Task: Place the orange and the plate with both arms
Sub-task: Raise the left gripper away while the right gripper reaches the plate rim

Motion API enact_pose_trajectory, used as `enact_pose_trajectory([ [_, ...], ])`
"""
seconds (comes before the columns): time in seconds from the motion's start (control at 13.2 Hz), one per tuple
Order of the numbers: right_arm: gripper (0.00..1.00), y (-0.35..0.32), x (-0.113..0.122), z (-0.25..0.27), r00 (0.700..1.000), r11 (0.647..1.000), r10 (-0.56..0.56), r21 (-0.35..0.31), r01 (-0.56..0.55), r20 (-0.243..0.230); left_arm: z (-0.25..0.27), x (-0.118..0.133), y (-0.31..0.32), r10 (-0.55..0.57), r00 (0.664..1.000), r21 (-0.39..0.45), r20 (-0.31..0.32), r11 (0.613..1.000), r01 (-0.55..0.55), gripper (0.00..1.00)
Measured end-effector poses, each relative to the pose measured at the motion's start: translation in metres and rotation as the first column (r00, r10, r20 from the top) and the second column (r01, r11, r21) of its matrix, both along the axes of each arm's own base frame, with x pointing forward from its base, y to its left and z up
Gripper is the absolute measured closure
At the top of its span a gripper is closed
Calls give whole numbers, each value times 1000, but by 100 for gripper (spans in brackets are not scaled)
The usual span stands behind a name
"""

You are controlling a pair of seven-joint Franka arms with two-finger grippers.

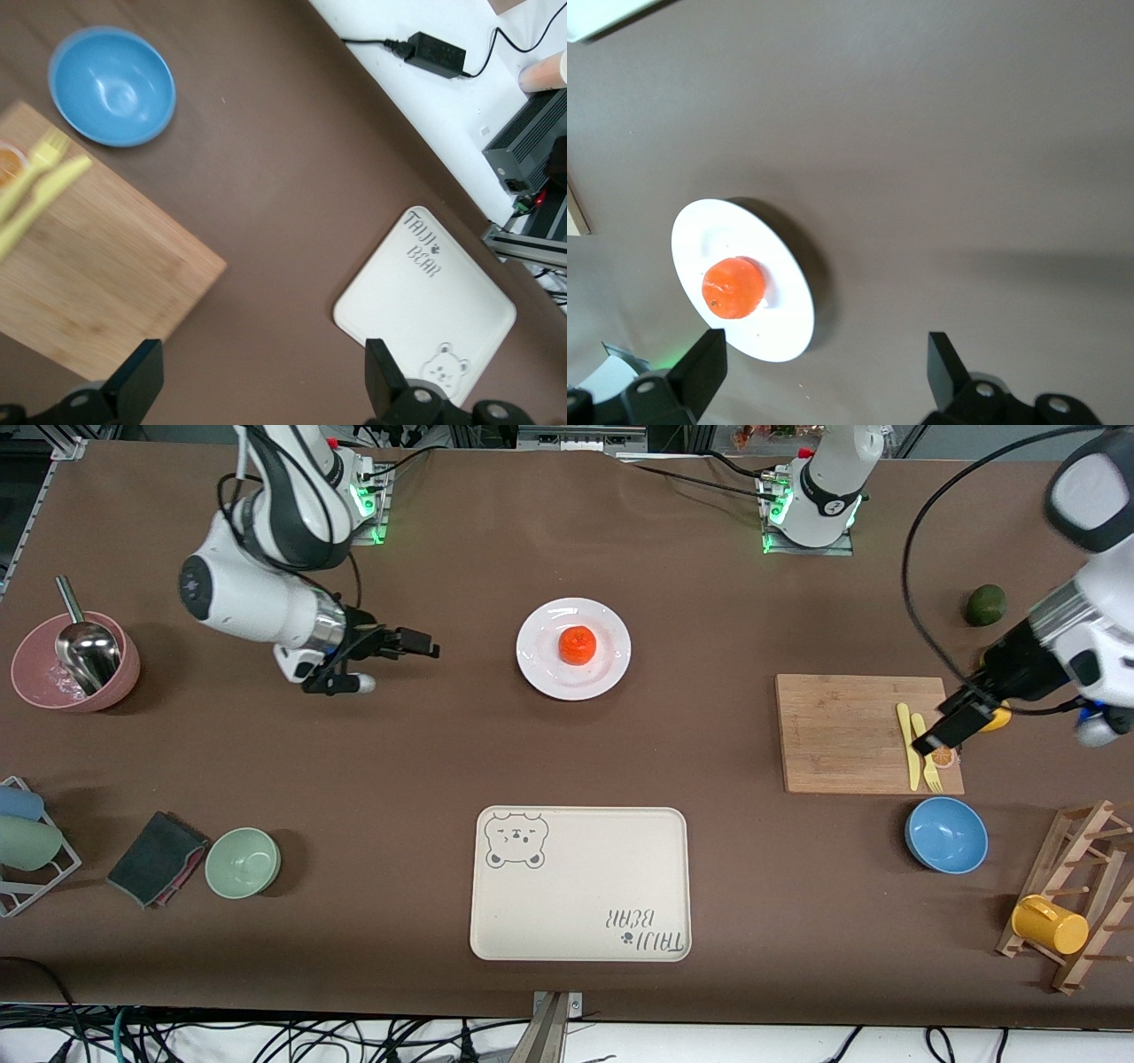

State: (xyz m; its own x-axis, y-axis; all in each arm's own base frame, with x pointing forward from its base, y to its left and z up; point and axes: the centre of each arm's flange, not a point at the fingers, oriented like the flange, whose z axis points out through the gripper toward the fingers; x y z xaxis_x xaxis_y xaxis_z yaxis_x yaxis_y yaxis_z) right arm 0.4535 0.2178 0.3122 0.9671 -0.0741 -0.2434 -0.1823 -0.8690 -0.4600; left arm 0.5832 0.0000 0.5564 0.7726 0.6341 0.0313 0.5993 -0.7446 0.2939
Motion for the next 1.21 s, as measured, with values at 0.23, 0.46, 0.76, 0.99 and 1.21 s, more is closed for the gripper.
enact_pose_trajectory([
  [0.23,0,39,-33,-29,1000,999,-6,34,7,-18,56,-11,0,-155,987,151,-31,976,158,0],
  [0.46,0,41,-43,-72,998,991,9,136,-1,-60,86,-20,-14,-282,956,231,-80,928,293,0],
  [0.76,0,39,-53,-124,997,956,-19,290,39,-71,93,-23,-29,-468,877,249,-109,841,480,0],
  [0.99,0,43,-58,-137,997,939,-39,338,59,-65,90,-22,-21,-577,807,258,-123,767,588,0],
  [1.21,0,65,-61,-143,997,923,-40,381,60,-59,81,-26,-19,-588,790,223,-175,758,614,0],
])
